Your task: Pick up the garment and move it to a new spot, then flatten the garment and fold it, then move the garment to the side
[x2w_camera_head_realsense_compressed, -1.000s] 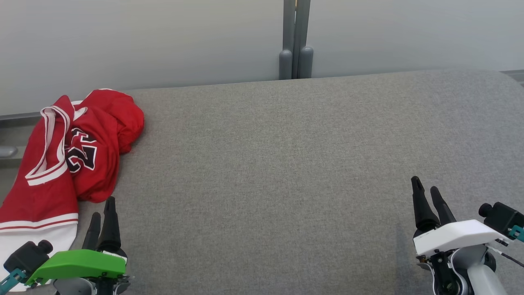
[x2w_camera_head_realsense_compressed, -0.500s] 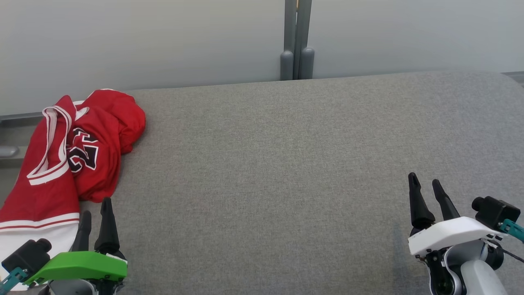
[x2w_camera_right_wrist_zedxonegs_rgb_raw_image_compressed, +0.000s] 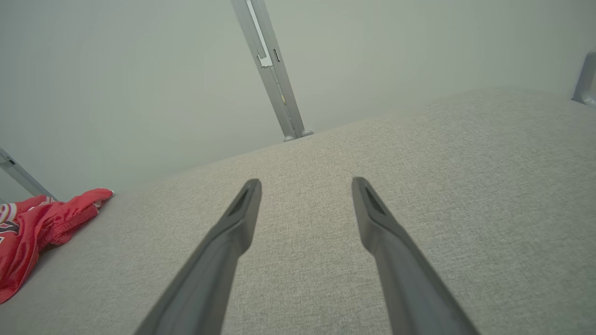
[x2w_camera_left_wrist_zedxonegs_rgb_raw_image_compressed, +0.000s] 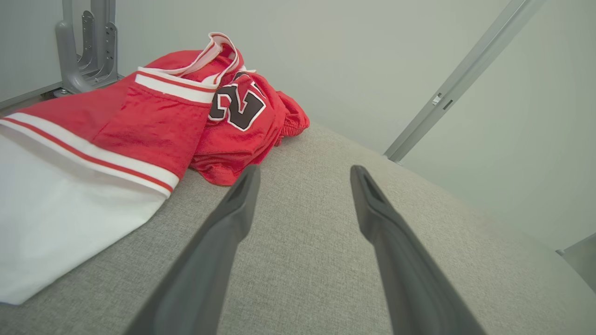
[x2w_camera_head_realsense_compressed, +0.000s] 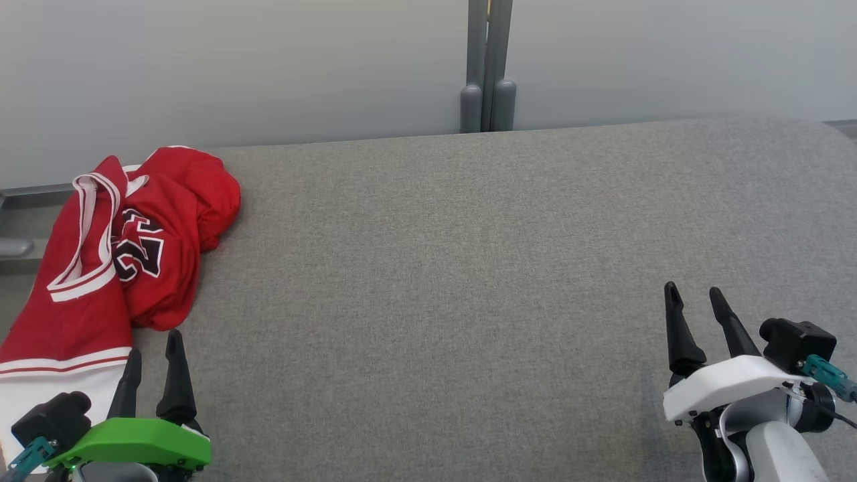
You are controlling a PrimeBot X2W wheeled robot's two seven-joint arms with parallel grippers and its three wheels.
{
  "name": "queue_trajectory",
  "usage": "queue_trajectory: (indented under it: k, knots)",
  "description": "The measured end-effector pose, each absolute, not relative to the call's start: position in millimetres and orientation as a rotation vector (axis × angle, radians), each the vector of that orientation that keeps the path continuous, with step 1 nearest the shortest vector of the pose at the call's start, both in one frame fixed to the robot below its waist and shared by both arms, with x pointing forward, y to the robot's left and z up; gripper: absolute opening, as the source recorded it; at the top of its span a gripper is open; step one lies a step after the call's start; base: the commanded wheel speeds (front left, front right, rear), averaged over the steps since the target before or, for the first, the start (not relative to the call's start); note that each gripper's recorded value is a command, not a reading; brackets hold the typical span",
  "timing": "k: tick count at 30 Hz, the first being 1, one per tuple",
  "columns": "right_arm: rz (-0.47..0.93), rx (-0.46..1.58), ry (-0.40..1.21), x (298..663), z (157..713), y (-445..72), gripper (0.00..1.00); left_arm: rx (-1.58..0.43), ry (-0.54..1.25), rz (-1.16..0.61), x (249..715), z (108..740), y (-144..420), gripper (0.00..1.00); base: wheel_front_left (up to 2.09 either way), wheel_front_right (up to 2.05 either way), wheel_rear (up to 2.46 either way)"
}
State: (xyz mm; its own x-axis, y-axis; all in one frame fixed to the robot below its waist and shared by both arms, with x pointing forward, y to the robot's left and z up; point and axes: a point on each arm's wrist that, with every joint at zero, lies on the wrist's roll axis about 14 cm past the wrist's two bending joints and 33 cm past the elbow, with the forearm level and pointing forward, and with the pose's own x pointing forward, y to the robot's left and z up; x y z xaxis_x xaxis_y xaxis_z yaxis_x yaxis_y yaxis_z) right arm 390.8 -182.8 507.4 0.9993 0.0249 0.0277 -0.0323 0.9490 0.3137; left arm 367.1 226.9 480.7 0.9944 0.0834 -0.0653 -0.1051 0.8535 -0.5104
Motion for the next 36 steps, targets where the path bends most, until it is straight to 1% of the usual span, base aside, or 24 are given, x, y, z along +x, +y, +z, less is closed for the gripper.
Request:
queue_trajectory:
  k: [8,19,36]
  knots:
    - [0.02,0.228,-0.027,391,506,-188,1.0,-0.44,0.061,0.086,365,474,229,1.0,0.0,0.0,0.0]
    - [0.004,0.125,-0.043,389,509,-197,1.0,-0.327,0.03,0.035,368,483,224,1.0,0.0,0.0,0.0]
    - [0.01,-0.023,-0.048,386,507,-200,1.0,-0.218,0.023,-0.049,370,484,208,1.0,0.0,0.0,0.0]
